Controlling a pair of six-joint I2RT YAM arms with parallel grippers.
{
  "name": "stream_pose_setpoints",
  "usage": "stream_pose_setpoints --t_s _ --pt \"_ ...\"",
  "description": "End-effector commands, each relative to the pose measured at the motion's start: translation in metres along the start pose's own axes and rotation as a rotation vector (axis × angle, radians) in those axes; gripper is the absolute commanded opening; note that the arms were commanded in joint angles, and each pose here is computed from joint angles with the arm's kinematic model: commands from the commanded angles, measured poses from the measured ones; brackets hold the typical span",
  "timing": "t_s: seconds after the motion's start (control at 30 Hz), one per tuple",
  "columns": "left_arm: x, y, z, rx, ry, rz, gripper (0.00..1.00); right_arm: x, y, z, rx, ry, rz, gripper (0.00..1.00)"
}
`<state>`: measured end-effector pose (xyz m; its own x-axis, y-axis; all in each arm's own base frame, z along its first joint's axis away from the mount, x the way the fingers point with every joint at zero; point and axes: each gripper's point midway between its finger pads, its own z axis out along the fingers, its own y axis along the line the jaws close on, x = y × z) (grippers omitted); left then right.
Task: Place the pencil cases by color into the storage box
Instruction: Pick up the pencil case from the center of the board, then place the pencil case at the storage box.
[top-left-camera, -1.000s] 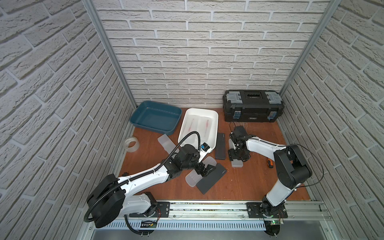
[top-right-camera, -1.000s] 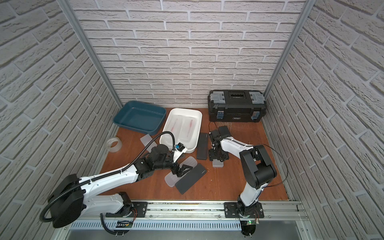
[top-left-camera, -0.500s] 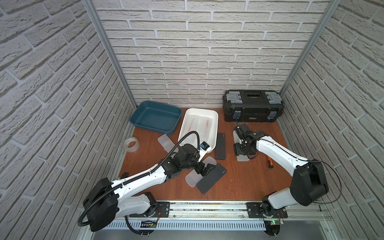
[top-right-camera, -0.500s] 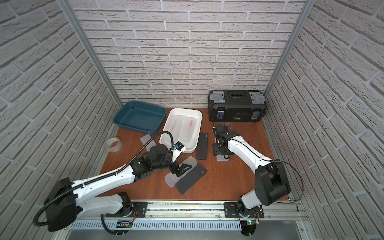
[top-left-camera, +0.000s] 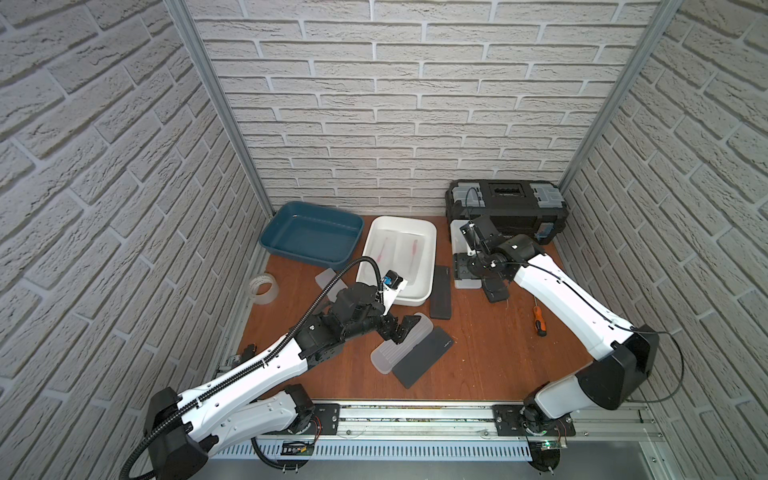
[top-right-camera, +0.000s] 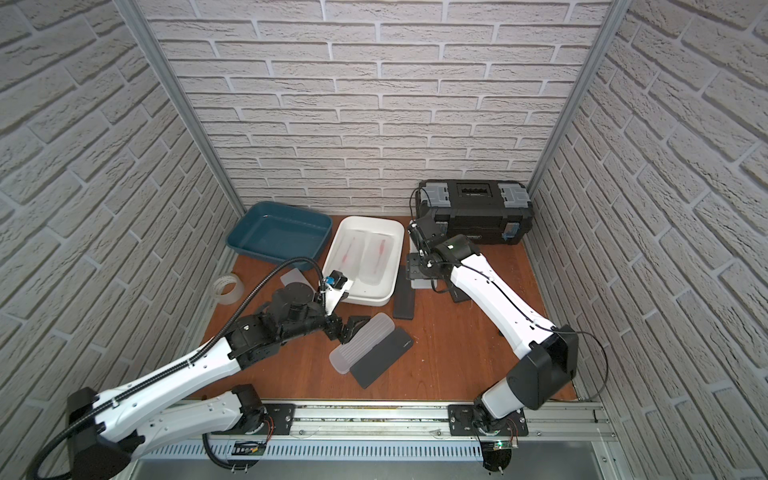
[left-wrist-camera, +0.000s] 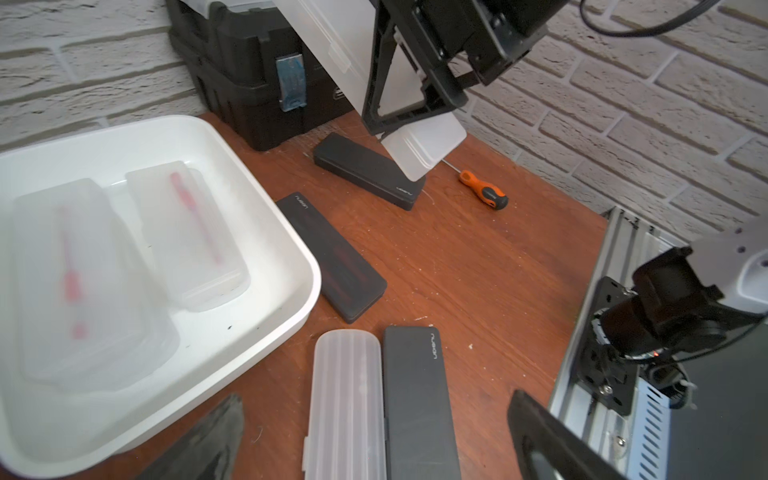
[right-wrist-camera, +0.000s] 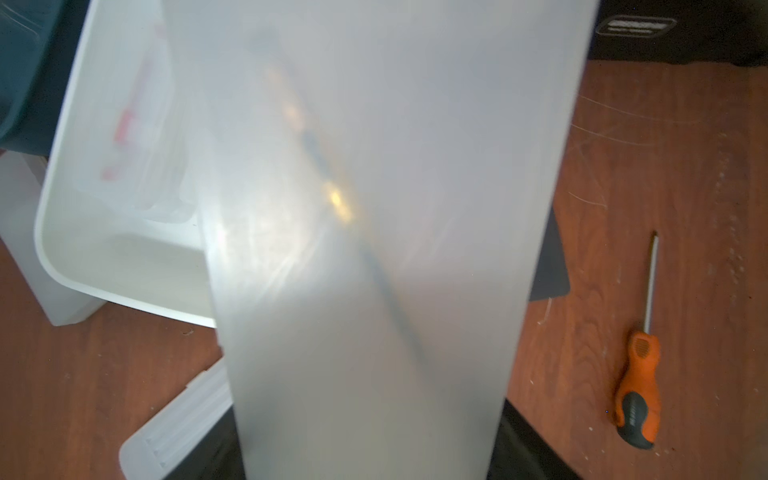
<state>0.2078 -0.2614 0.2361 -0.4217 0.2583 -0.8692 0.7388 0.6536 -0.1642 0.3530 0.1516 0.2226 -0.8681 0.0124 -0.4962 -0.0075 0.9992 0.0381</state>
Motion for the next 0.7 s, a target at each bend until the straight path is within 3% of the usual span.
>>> stream_pose_setpoints --t_s 0.0,0.33,0.67 --pt "-0.004 0.028 -0.019 -0.118 -0.008 -0.078 0.98 -0.017 0.028 0.013 -0.032 -0.009 -0.007 0.62" --pt "0.005 0.060 -0.048 -0.217 -0.045 -0.193 0.98 -0.037 0.083 0.086 -0.088 0.073 0.044 0.63" --pt "0.009 0.060 -0.046 -0.210 -0.042 -0.201 0.98 -0.039 0.125 0.110 -0.172 0.085 0.079 0.63"
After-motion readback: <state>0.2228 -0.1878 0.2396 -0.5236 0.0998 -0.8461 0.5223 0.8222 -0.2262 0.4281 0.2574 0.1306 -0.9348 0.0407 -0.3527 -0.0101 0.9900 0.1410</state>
